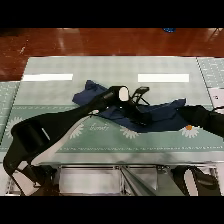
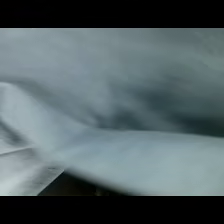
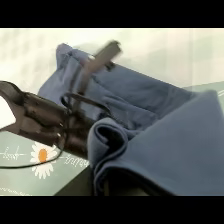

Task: Fold the shirts.

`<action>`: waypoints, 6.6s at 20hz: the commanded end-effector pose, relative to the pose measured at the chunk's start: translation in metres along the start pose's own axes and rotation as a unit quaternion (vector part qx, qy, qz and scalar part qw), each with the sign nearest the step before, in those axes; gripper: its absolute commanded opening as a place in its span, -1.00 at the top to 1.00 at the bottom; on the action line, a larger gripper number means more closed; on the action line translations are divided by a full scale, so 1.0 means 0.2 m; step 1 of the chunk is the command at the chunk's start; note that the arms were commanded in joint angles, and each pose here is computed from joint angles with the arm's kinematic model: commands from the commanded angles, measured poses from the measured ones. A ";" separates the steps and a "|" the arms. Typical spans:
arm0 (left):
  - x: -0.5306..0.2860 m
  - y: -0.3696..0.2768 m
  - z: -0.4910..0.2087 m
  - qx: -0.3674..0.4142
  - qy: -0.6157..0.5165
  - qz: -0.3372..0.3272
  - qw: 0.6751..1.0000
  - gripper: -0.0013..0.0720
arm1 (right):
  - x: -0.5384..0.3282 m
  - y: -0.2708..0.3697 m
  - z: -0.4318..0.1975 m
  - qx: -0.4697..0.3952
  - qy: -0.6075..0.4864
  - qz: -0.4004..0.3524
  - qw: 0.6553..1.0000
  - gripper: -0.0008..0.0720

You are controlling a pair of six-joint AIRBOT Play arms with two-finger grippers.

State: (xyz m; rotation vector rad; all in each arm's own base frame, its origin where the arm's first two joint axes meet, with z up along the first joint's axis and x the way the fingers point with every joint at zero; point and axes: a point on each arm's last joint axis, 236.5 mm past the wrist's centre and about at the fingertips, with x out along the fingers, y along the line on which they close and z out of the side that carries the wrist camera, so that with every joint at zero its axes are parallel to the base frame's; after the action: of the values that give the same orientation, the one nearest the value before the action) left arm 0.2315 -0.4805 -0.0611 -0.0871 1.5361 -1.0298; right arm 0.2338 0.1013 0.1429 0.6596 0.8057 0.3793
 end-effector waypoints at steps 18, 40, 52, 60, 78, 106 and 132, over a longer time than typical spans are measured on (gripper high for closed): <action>-2.15 0.36 -0.29 -0.015 -0.363 0.174 0.915 0.92 | 0.66 0.65 0.22 -0.100 0.150 0.133 0.975 0.89; -1.71 0.47 -0.78 -0.102 -0.400 0.148 0.899 0.92 | 1.34 0.56 0.23 -0.088 0.284 0.111 0.948 -0.14; -1.72 0.48 -0.78 -0.103 -0.401 0.150 0.898 0.92 | 0.77 -0.45 0.01 0.090 0.086 -0.147 0.981 -0.14; -1.69 0.49 -0.78 -0.110 -0.391 0.148 0.902 0.92 | 1.07 -0.44 -0.46 0.199 0.220 -0.063 0.953 -0.14; -1.69 0.50 -0.78 -0.122 -0.389 0.144 0.902 0.92 | 1.36 0.52 0.08 -0.037 0.217 0.125 0.968 0.89; -1.66 0.52 -0.78 -0.127 -0.380 0.142 0.905 0.92 | -0.73 -0.57 0.83 0.182 0.013 -0.324 0.928 0.90; -2.08 0.41 -0.18 -0.070 -0.444 0.111 0.886 0.92 | -0.35 -0.71 1.01 0.149 -0.134 -0.171 0.965 0.89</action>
State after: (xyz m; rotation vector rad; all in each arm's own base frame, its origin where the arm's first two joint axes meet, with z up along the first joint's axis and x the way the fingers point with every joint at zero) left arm 0.3235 -0.1513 0.1621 -0.4322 0.7960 -0.4762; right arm 0.2266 -0.1776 0.1006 0.7804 1.0690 -0.5815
